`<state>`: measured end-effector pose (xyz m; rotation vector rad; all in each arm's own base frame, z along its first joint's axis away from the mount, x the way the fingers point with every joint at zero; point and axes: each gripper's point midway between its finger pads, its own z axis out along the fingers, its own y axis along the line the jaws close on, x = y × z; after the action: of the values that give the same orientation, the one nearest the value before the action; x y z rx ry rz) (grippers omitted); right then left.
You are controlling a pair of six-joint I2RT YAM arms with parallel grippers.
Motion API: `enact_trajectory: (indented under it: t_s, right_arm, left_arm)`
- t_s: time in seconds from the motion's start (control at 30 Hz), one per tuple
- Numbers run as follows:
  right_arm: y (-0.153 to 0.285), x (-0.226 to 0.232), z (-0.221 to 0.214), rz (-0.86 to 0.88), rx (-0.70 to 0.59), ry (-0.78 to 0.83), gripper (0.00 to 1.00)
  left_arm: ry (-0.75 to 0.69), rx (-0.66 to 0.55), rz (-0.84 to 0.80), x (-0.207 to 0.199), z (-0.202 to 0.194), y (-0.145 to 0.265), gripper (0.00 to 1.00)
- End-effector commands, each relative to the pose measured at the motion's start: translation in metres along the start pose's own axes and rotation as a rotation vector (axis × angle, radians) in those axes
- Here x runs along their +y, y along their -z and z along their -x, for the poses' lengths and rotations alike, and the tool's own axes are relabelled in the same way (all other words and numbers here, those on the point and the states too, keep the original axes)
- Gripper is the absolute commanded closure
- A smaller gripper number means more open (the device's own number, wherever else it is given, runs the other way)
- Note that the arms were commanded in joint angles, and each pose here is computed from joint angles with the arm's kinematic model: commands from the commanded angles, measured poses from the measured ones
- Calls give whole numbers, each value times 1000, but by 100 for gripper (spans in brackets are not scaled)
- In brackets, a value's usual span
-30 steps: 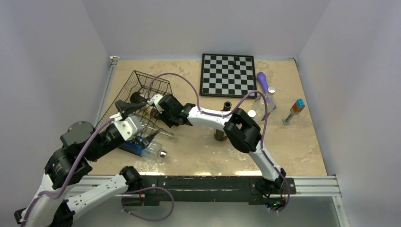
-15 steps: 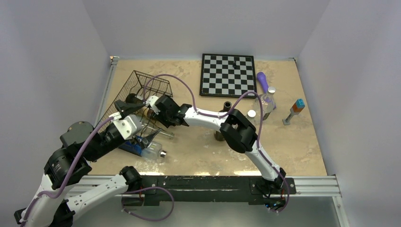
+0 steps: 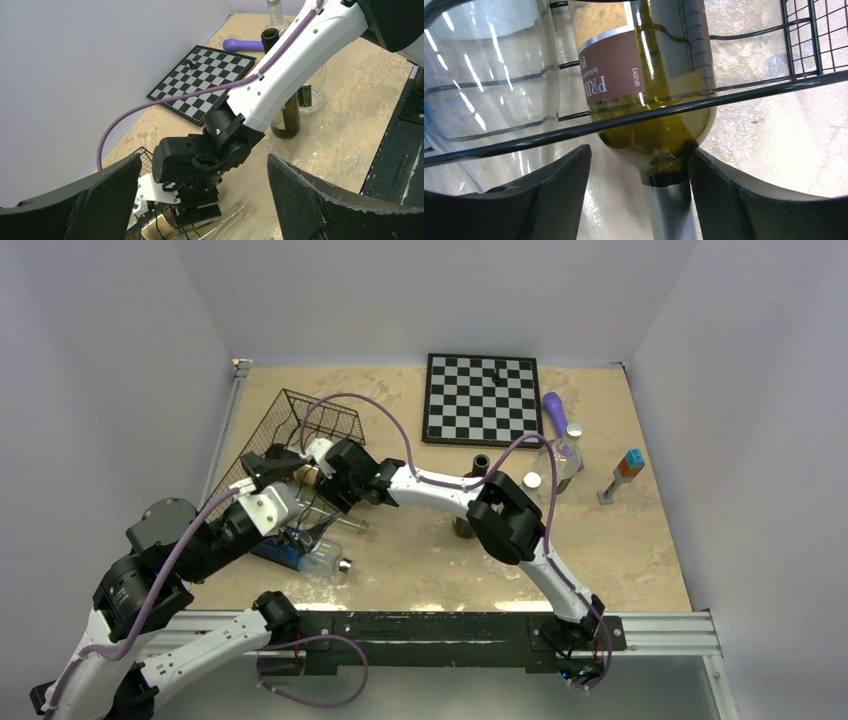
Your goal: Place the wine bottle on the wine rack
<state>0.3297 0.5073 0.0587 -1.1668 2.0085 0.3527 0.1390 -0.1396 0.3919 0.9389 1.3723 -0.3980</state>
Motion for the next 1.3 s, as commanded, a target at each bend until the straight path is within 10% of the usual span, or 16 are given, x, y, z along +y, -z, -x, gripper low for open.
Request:
enact_trajectory:
  t_s: [0.0,0.47,0.93,1.27]
  right_arm:
    - [44,-6,61,-17,-149,-10,26]
    - [105,-8,57,-97,-146,-17,22]
    - [287,-98,120,-388,-212,-29,15]
    - [368,-149,47,-495,-20,-265,15]
  left_arm:
    - [26,-26,10,1,4,1,1]
    - [98,-98,-72,-14,24,6,1]
    - [90,-263,-111,-17,64,29,1]
    - [126,-263,-151,-27,55,2,1]
